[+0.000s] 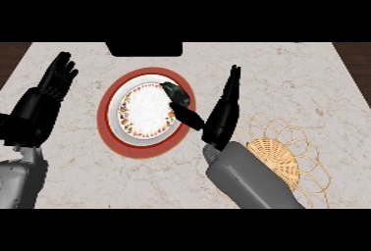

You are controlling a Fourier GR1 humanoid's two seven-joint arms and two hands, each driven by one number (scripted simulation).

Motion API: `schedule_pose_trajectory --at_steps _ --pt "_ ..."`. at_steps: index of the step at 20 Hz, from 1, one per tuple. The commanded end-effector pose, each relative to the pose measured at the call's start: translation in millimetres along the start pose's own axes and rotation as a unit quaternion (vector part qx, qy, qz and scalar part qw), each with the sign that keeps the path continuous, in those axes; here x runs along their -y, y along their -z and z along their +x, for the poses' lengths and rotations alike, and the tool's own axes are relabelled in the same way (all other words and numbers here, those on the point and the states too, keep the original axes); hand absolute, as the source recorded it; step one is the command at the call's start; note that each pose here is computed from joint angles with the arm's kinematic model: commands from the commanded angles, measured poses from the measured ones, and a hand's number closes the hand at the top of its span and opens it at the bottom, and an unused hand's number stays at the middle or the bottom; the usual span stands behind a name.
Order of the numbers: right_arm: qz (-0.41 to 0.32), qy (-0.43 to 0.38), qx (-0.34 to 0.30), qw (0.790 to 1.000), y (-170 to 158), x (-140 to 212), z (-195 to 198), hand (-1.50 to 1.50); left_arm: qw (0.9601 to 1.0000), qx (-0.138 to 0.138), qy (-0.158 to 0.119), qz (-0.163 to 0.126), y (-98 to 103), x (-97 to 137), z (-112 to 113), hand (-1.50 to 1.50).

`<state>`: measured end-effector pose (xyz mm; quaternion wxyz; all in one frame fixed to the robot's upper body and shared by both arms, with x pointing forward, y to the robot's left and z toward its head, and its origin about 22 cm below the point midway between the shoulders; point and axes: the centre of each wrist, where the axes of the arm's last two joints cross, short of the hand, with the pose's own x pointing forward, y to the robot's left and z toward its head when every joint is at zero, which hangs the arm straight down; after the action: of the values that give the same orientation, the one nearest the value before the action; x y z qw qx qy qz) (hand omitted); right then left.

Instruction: Pick the eggplant from the placemat and place it in the plate

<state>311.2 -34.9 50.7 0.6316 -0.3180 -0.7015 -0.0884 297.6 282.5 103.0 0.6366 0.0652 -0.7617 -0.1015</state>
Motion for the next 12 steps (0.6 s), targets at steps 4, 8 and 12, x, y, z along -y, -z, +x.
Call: schedule_pose_trajectory --at_steps 4,8,12 --pt "-0.007 0.005 -0.003 1.000 -26 64 -4 -1.50 0.9999 -0.004 -0.002 0.011 -9 -4 -23 0.00" --pt "0.001 -0.007 -0.005 1.000 -49 110 -32 -1.50 1.0000 0.002 -0.002 0.005 -13 -10 -2 0.00" --pt "-0.016 -0.008 0.010 1.000 -57 139 -9 -1.50 1.0000 0.002 -0.002 0.002 -16 3 -2 0.00"
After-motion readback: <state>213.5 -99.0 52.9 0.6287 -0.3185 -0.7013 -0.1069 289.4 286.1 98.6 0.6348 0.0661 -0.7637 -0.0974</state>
